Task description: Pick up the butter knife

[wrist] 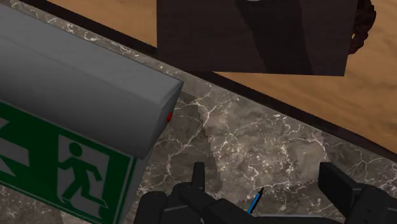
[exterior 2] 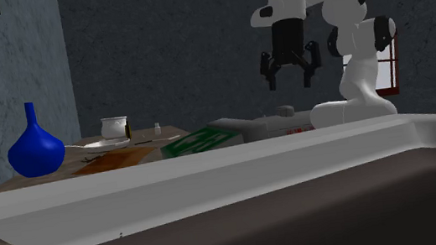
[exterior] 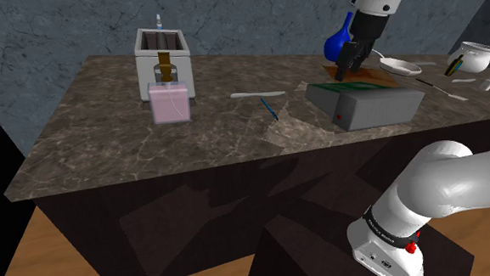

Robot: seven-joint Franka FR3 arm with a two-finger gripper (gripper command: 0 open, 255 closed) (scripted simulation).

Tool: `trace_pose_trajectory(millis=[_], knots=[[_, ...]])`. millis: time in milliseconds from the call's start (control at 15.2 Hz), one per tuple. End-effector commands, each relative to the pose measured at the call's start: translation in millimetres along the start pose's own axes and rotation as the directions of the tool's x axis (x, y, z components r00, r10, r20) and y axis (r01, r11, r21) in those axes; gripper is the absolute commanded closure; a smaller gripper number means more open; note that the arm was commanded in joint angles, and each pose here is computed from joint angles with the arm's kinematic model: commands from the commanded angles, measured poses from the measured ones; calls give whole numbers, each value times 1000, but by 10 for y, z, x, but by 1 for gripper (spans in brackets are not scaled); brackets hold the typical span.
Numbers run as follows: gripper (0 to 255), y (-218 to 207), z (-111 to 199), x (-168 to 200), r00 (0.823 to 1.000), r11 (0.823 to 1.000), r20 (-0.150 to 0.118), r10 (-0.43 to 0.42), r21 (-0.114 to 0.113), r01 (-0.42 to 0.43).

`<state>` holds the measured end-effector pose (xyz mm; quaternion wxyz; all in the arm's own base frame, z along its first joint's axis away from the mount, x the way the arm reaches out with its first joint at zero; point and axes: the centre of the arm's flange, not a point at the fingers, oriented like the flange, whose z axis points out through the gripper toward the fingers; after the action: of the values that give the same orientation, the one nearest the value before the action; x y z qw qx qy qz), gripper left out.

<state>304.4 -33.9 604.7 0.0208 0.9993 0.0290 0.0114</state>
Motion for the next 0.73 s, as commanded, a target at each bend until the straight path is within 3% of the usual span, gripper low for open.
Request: trace_pose_trajectory(millis=[0,330,660], knots=[[0,0,0,0,1000,1000,0,0,0,0],[0,309,288,506,983,983,-10,-185,12,185],[0,516,575,1064,931,931,-21,-363,21,364]])
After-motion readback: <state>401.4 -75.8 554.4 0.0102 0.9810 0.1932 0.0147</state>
